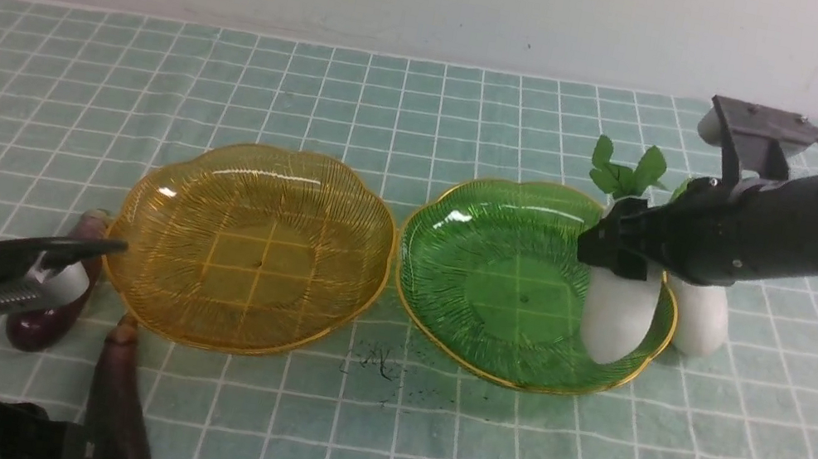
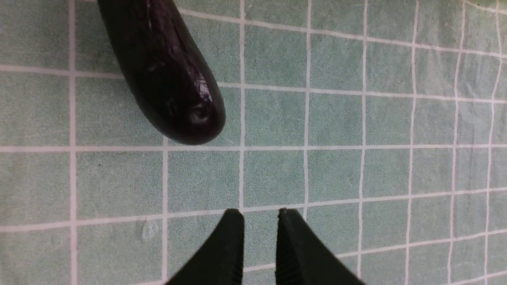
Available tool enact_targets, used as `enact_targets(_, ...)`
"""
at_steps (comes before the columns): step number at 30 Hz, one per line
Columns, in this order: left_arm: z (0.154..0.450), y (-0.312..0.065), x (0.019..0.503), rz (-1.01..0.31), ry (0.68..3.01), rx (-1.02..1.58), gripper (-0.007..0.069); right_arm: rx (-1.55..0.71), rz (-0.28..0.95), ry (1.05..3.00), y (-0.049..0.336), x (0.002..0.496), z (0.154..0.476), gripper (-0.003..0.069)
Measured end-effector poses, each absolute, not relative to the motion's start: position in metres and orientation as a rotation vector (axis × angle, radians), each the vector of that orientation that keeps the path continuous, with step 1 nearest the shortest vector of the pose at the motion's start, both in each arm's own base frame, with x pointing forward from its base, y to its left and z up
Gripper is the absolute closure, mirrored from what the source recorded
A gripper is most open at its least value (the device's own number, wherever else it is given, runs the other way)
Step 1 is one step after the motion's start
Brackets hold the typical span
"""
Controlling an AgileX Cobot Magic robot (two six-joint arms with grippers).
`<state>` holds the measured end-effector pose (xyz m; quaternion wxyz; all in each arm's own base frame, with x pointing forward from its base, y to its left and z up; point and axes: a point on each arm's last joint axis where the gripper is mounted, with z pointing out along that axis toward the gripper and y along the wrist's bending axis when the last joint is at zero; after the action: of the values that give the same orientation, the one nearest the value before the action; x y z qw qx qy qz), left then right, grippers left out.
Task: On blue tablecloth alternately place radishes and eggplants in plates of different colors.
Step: 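Place the white radish on the plate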
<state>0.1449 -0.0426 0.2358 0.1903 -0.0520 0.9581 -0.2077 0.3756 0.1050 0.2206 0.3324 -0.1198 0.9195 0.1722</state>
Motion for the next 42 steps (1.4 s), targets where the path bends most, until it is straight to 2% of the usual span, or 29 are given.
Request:
enact_targets(7, 0.236, -0.043, 0.145, -0.584, 2.692, -0.146, 0.0517, -0.329, 0.427, 2.436, 0.105, 0.382, 0.2, 0.0172)
enact_targets(14, 0.236, -0.043, 0.145, -0.584, 2.692, -0.146, 0.0517, -0.366, 0.385, 2.417, 0.101, 0.381, 0.206, 0.0047)
enact_targets(18, 0.236, -0.043, 0.145, -0.584, 2.692, -0.146, 0.0517, -0.366, 0.333, 2.399, 0.086, 0.383, 0.215, 0.0024)
enact_targets(29, 0.236, -0.043, 0.145, -0.584, 2.692, -0.146, 0.0517, -0.095, 0.233, 2.329, 0.034, 0.398, 0.218, 0.0034)
enact_targets(42, 0.235, -0.043, 0.143, -0.59, 2.71, -0.141, 0.0517, 0.12, 0.267, 2.373, 0.028, 0.414, 0.171, 0.0083)
